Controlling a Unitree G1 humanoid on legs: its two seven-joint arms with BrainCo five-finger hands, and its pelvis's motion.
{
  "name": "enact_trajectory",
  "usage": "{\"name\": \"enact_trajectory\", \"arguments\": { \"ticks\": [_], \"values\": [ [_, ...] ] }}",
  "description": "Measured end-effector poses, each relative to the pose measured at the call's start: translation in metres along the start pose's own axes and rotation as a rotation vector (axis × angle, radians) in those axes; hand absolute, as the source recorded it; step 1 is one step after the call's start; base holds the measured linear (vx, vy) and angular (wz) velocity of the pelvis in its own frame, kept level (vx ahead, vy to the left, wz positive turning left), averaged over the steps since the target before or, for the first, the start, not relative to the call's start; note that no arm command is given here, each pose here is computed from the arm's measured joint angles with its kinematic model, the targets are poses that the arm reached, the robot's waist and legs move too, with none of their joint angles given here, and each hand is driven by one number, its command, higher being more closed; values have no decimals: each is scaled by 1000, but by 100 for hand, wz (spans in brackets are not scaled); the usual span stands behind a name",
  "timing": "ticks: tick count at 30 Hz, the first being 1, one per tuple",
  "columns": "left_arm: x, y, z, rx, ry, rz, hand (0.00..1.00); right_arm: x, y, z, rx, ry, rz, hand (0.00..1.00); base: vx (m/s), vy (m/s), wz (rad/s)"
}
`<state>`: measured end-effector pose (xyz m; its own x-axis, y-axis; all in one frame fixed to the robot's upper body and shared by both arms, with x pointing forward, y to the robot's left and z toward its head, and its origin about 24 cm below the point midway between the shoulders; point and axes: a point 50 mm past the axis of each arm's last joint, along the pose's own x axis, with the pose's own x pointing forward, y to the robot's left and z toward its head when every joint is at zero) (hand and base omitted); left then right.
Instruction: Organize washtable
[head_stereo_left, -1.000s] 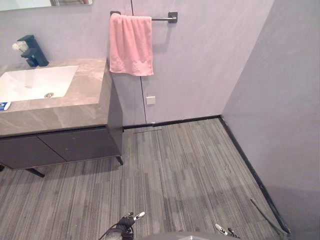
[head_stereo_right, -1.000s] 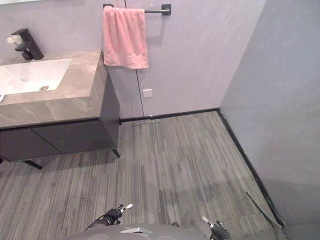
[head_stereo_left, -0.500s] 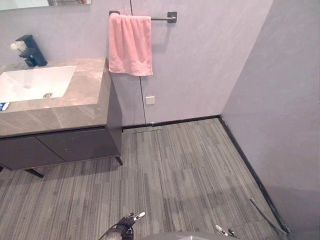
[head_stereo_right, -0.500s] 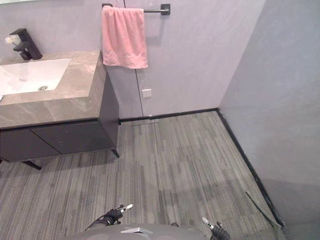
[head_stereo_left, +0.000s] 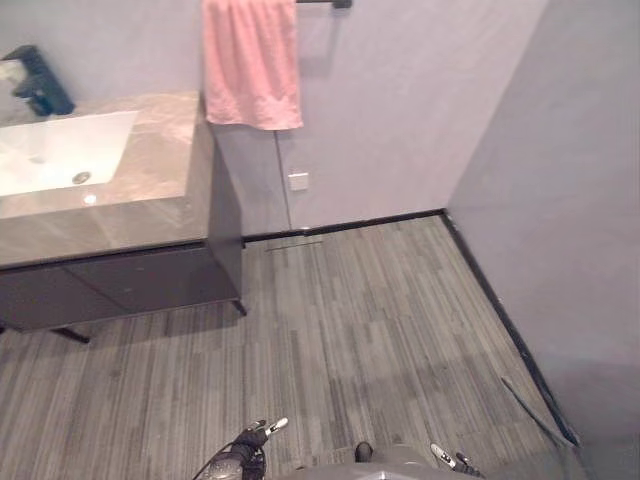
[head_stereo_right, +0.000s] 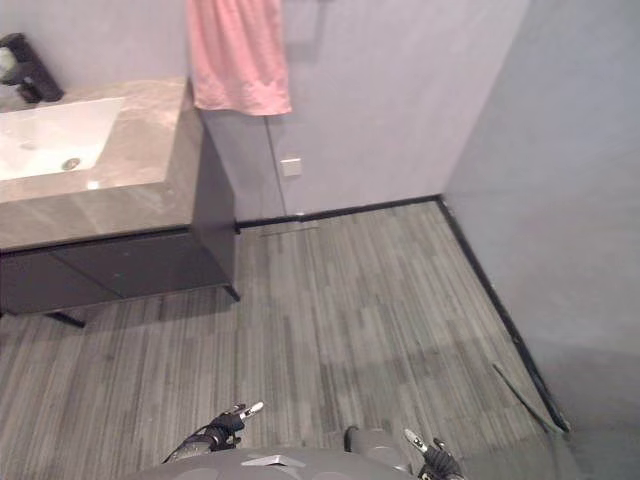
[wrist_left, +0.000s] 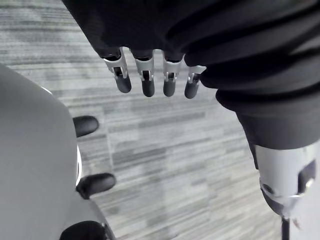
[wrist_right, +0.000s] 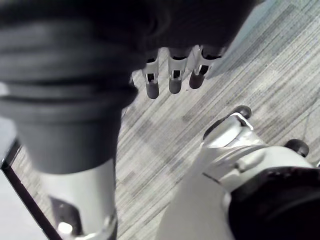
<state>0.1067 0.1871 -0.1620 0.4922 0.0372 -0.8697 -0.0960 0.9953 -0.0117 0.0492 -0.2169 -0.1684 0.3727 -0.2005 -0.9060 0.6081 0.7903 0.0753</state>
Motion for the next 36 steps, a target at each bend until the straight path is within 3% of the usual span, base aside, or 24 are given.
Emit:
{"name": "enact_trajectory", "arguments": {
  "ticks": [4, 13, 16, 18, 26, 31, 36],
  "values": [
    [-1, 4, 0, -66, -4, 28, 0, -4, -5, -12, 7, 27, -5, 0, 108, -2, 33],
    [10, -39, 38, -92, -99, -99, 0, -2, -16, 1, 149, -22, -70, 0, 360, -226, 21],
    [6, -40, 21, -134, -65, -83, 0, -3, -14, 5, 81, -41, -33, 0, 260, -305, 37],
    [5, -44, 16, -206, -58, -76, 0, 2, -7, 31, 29, -112, 2, 0, 346, -236, -21],
    [3, -10, 27, -208, -145, 26, 0, 12, 34, 86, -102, -234, 95, 0, 50, -92, -78],
    [-2, 0, 0, -211, -58, 81, 0, 9, 8, 90, -130, -250, 26, 0, 48, 212, -64],
    [-1, 7, 1, -161, -36, 88, 0, 6, -10, 49, -155, -119, -10, 0, 240, 358, 32]
  ]
}}
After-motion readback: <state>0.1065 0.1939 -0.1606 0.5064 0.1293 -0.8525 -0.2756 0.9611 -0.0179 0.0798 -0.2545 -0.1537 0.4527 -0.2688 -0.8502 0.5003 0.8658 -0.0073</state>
